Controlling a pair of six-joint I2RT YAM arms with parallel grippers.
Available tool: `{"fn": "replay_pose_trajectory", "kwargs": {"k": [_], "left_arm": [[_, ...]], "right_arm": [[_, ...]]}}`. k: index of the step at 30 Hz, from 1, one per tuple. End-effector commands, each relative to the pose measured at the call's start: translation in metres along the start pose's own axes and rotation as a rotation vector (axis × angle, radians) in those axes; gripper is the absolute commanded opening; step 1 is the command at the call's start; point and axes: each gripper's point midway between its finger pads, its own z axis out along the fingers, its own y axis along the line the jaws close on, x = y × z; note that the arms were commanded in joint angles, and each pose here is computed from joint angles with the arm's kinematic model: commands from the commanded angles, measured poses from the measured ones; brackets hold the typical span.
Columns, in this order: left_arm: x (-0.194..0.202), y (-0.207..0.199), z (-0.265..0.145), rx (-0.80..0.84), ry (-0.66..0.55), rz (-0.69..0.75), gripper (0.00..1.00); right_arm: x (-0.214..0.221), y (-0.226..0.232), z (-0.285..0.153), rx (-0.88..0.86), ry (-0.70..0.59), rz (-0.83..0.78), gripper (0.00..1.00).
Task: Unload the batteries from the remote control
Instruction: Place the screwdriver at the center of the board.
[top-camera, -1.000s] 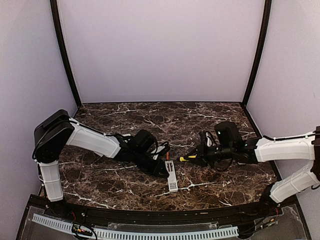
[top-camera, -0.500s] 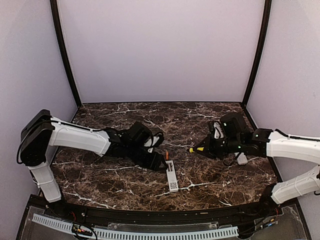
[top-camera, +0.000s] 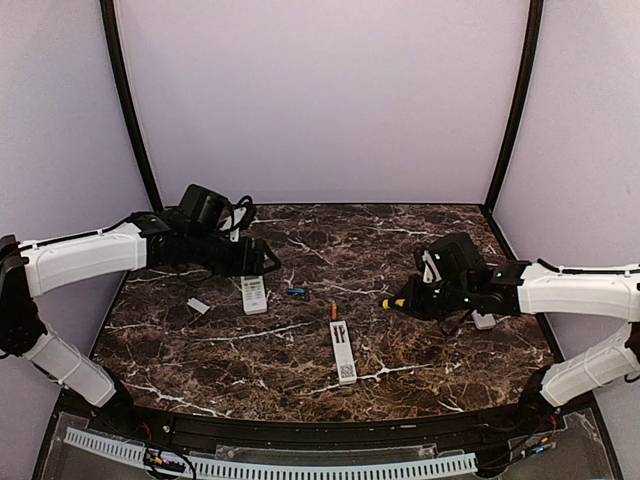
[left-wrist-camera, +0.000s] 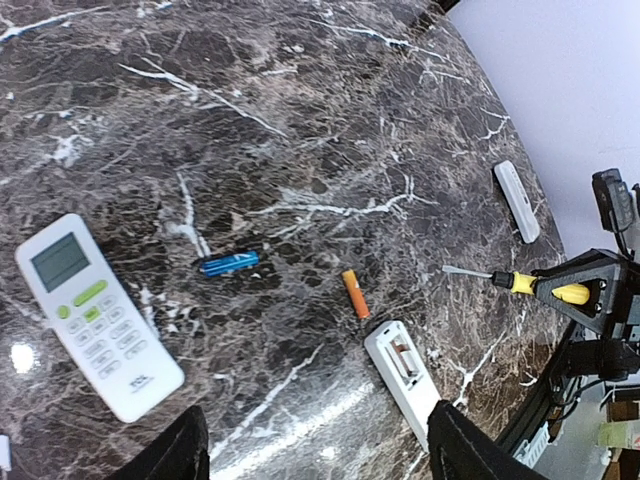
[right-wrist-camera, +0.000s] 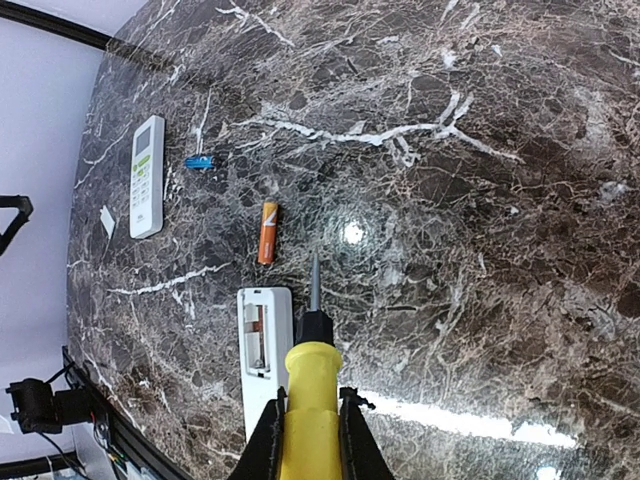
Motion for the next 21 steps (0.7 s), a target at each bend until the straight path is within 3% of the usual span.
{"fn": "replay_pose_trajectory", "kwargs": {"k": [1,13,16,21], "left_arm": [[-0.006,0.024,-0.031,-0.069,0.006,0.006,0.75],[-0.007,0.068,-0.043,-0.134,-0.012,-0.072,0.77],[-0.004,0.072,-0.041,-0.139,-0.011,-0.082,0.77],[-0.003,0.078,-0.037,-0.153,-0.022,-0.099,0.77]], "right_arm": [[-0.010,-0.001,0.013,-0.004,-0.062,-0.033,0.00],[-0.002,-0.021,0.043,0.042,-0.058,-0.031,0.01],[0.004,-0.030,0.048,0.068,-0.039,-0.020,0.07],[0.012,-0.040,0.052,0.092,-0.024,-0.004,0.24]]}}
